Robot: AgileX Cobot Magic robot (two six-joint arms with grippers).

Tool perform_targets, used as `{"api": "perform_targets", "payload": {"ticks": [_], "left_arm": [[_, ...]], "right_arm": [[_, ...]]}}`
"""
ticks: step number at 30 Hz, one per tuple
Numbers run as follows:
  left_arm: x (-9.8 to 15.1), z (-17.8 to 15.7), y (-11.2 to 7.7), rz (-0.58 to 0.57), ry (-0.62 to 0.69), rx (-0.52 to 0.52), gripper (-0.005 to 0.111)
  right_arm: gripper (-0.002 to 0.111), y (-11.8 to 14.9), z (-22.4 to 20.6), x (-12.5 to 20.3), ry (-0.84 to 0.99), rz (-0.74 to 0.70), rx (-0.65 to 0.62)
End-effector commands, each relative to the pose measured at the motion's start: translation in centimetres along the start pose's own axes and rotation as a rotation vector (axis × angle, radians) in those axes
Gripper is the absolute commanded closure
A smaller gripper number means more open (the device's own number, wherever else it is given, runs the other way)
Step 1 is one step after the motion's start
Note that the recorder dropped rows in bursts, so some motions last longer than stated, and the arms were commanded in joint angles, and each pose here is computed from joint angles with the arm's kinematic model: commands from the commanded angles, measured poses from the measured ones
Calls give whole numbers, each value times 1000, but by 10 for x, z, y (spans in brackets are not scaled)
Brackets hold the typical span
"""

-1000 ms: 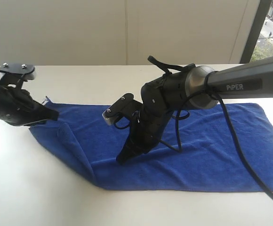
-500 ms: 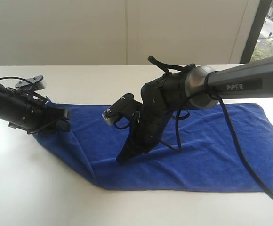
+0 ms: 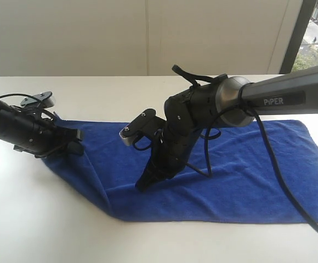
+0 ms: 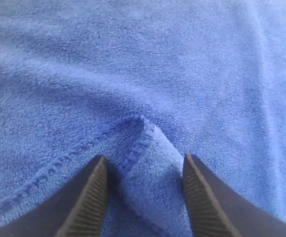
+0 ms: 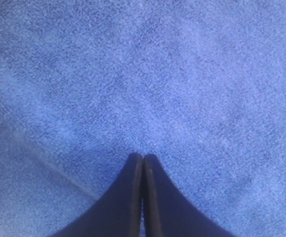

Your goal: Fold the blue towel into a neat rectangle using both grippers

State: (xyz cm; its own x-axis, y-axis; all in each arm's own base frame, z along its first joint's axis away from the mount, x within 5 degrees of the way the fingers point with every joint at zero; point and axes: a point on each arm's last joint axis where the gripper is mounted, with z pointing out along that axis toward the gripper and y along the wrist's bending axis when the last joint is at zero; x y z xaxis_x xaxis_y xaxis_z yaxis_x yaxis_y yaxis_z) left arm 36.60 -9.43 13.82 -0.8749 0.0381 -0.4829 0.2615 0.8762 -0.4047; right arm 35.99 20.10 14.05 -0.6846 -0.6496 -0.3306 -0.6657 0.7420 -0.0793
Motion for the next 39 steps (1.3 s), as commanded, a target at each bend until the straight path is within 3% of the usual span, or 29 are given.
{"api": "perform_targets", "payload": {"ticks": [1, 9, 15, 19, 23, 26, 35, 39], "left_arm": [[-3, 0, -8, 16, -19, 99, 56], [-3, 0, -11, 16, -16, 133, 58], [-3, 0, -11, 16, -18, 129, 82], [-3, 0, -11, 16, -19, 127, 77], [-3, 0, -11, 13, -20, 126, 59], [-3, 0, -11, 7, -20, 126, 52], [-4, 4, -10, -68, -44, 146, 55], [-2, 7, -9, -73, -32, 148, 73]], "right_arm": [[108, -1, 0, 1, 2, 7, 1], [108, -1, 0, 1, 2, 7, 1], [108, -1, 0, 1, 4, 7, 0], [108, -1, 0, 1, 4, 7, 0], [108, -1, 0, 1, 4, 7, 0], [108, -1, 0, 1, 4, 7, 0], [108, -1, 0, 1, 4, 7, 0], [108, -1, 0, 1, 4, 7, 0]]}}
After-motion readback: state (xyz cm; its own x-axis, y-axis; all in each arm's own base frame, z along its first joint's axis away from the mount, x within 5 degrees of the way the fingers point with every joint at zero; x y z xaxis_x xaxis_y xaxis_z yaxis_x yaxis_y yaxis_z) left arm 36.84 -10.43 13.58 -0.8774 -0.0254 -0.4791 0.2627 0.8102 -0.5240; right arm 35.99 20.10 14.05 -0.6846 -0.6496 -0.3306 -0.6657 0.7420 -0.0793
